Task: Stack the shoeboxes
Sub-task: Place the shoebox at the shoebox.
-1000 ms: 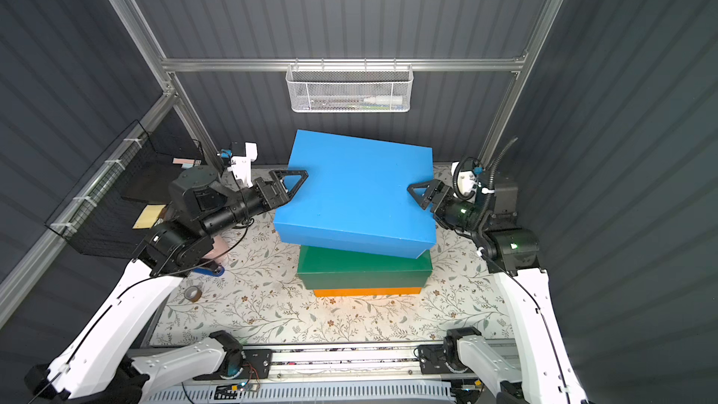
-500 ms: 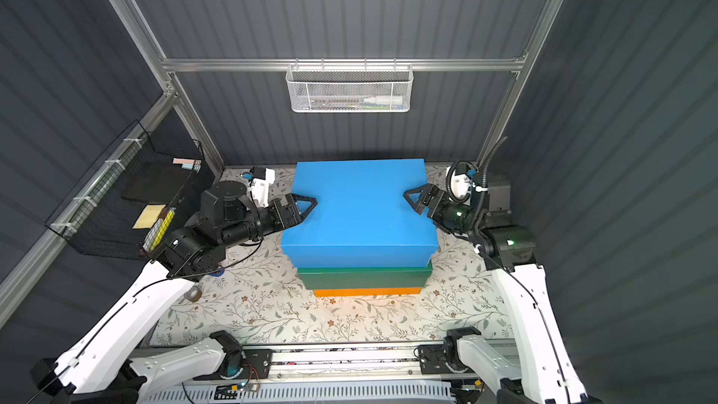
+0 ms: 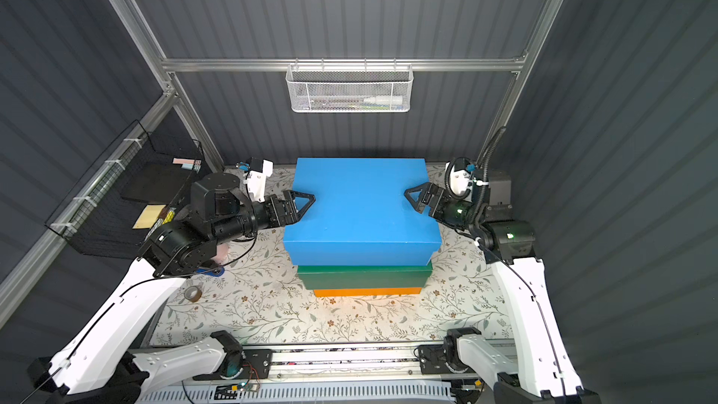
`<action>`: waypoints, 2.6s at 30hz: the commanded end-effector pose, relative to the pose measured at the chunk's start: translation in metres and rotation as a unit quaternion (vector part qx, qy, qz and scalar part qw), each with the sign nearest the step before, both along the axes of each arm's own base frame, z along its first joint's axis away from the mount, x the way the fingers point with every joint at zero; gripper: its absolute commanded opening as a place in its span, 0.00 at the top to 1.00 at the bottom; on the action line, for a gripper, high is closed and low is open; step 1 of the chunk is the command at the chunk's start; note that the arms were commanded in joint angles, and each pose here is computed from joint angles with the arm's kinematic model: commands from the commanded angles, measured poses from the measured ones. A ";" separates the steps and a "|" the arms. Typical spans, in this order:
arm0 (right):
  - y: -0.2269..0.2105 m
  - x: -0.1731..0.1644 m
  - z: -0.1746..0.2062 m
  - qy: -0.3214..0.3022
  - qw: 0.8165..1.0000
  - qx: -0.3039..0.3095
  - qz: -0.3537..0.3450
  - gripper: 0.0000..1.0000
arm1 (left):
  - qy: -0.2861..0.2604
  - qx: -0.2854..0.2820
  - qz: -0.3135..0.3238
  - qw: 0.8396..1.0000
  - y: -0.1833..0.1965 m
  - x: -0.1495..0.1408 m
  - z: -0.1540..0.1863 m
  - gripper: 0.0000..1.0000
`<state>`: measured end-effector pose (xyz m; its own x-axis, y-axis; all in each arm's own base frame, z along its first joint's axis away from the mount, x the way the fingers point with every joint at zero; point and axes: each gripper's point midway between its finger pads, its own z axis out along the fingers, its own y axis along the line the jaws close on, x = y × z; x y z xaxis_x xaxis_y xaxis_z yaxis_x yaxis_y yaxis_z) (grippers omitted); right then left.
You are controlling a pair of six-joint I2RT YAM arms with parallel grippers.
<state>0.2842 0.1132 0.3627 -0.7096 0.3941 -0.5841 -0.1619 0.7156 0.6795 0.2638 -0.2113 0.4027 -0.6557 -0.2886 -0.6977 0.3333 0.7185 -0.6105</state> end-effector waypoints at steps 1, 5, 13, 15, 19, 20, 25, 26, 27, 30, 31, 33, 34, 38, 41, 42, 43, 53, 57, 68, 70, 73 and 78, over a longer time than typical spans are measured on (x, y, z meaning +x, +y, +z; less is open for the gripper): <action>0.000 0.000 0.010 -0.020 1.000 -0.016 0.014 0.01 | -0.012 0.040 -0.011 0.999 -0.003 0.006 -0.004 0.01; 0.004 0.000 0.013 -0.021 0.999 -0.010 0.031 0.01 | 0.005 0.046 -0.020 0.999 -0.007 0.005 -0.020 0.00; -0.005 -0.003 0.014 -0.027 0.999 -0.029 0.016 0.01 | 0.011 0.057 -0.015 0.998 -0.004 0.006 -0.029 0.01; -0.003 -0.002 0.013 -0.024 0.999 -0.025 0.023 0.02 | 0.008 0.074 -0.015 0.997 -0.003 0.008 -0.033 0.02; 0.000 -0.002 0.013 -0.021 0.999 -0.015 0.029 0.06 | 0.005 0.072 -0.011 0.997 -0.004 0.012 -0.033 0.04; 0.000 -0.003 0.014 -0.021 0.999 -0.015 0.028 0.07 | 0.003 0.070 -0.012 0.997 -0.004 0.011 -0.031 0.05; -0.001 -0.010 0.006 -0.011 1.000 -0.012 0.024 0.10 | 0.009 0.056 -0.023 0.998 -0.008 0.007 -0.032 0.11; -0.001 -0.012 0.004 -0.008 1.000 -0.011 0.024 0.10 | 0.012 0.053 -0.026 0.998 -0.009 0.006 -0.034 0.13; -0.002 -0.013 0.002 -0.007 1.000 -0.012 0.023 0.10 | 0.017 0.050 -0.030 0.998 -0.010 0.004 -0.036 0.15; -0.003 -0.016 -0.001 -0.005 1.000 -0.014 0.019 0.11 | 0.022 0.039 -0.038 0.998 -0.012 -0.001 -0.035 0.19; -0.003 -0.017 -0.001 -0.006 1.000 -0.014 0.018 0.12 | 0.021 0.034 -0.039 0.998 -0.012 -0.002 -0.033 0.20; -0.002 -0.018 -0.002 -0.004 1.000 -0.013 0.022 0.12 | 0.040 0.036 -0.040 0.998 -0.012 -0.005 -0.048 0.22; -0.002 -0.018 -0.003 -0.002 1.000 -0.013 0.023 0.13 | 0.042 0.034 -0.039 0.998 -0.011 -0.006 -0.049 0.22; -0.001 -0.018 -0.004 0.001 1.000 -0.010 0.023 0.13 | 0.042 0.033 -0.032 0.998 -0.006 -0.010 -0.047 0.23; -0.002 -0.019 -0.009 0.003 1.000 -0.012 0.022 0.11 | 0.041 0.034 -0.027 0.998 -0.004 -0.011 -0.046 0.20; -0.003 -0.018 -0.010 0.000 1.000 -0.013 0.021 0.09 | 0.040 0.034 -0.027 0.998 -0.003 -0.011 -0.046 0.19; -0.003 -0.018 -0.011 -0.002 1.000 -0.014 0.019 0.08 | 0.039 0.036 -0.027 0.998 -0.003 -0.011 -0.046 0.19; -0.011 -0.017 -0.003 -0.015 0.999 -0.045 0.008 0.01 | 0.007 0.034 -0.008 0.999 0.004 -0.007 -0.014 0.06; -0.017 -0.014 0.001 -0.018 0.998 -0.054 0.003 0.01 | 0.004 0.042 -0.012 0.999 0.003 -0.005 -0.013 0.06; -0.038 0.001 0.010 -0.034 0.997 -0.067 -0.016 0.01 | -0.002 0.051 0.020 0.999 0.016 -0.003 -0.003 0.04; -0.046 0.008 0.017 -0.039 0.997 -0.062 -0.030 0.01 | -0.005 0.055 0.031 0.998 0.018 0.001 0.001 0.03; -0.061 0.028 0.025 -0.040 0.996 -0.052 -0.057 0.01 | -0.018 0.061 0.044 0.997 0.017 0.014 0.013 0.03; -0.078 0.064 0.036 -0.022 0.996 -0.005 -0.084 0.01 | -0.040 0.072 0.083 0.993 0.034 0.040 0.035 0.03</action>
